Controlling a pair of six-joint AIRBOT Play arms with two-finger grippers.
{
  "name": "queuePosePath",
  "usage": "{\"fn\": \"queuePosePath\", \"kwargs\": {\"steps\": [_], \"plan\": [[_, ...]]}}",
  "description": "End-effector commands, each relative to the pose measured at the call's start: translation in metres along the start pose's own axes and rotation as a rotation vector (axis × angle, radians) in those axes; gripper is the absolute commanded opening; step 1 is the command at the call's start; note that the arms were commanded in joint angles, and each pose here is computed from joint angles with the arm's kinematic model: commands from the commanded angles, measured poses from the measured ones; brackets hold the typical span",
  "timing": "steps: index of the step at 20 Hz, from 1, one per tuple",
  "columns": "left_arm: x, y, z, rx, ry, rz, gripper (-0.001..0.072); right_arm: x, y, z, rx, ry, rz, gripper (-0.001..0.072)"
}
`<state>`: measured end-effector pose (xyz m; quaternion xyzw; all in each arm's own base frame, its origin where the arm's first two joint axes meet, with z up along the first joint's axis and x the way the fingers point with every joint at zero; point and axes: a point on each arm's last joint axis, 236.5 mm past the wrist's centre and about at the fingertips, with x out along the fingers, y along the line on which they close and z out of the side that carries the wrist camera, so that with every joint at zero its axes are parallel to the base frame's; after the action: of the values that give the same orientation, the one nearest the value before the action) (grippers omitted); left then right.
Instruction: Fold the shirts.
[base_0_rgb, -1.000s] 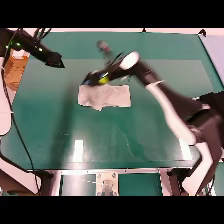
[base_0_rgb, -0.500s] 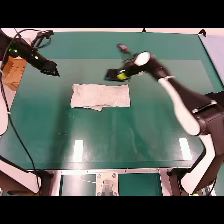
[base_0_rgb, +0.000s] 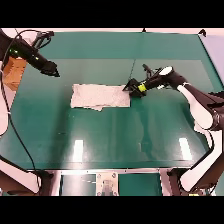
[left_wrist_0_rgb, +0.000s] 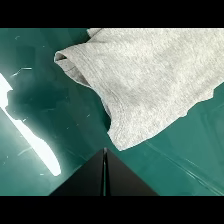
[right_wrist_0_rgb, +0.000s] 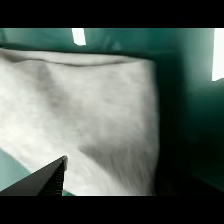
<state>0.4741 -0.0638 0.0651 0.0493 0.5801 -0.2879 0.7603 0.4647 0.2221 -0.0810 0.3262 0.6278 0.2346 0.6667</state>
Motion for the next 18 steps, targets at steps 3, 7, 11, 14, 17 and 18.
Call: {"fn": "queuePosePath", "kwargs": {"steps": [3, 7, 11, 14, 17, 18], "plan": [[0.000, 0.000, 0.000, -0.009, 0.000, 0.000, 0.0022, 0.030, 0.069, -0.006, -0.042, -0.028, 0.212, 0.0032], [0.000, -0.002, -0.004, -0.009, 0.019, -0.010, 0.0022, -0.073, 0.135, 0.042, -0.190, -0.209, 0.297, 0.0014], [0.000, -0.005, -0.008, -0.009, 0.035, -0.019, 0.0022, -0.254, 0.140, 0.071, -0.255, -0.486, 0.234, 0.0013], [0.000, -0.005, -0.008, -0.015, 0.032, -0.021, 0.0022, -0.377, 0.086, 0.064, -0.179, -0.685, 0.090, 0.0014], [0.000, -0.005, -0.008, -0.024, 0.032, -0.021, 0.0022, -0.476, 0.010, 0.033, -0.037, -0.843, -0.074, 0.0014], [0.000, -0.005, -0.007, -0.024, 0.032, -0.020, 0.0022, -0.503, -0.016, 0.016, 0.034, -0.877, -0.114, 0.0013]]}}
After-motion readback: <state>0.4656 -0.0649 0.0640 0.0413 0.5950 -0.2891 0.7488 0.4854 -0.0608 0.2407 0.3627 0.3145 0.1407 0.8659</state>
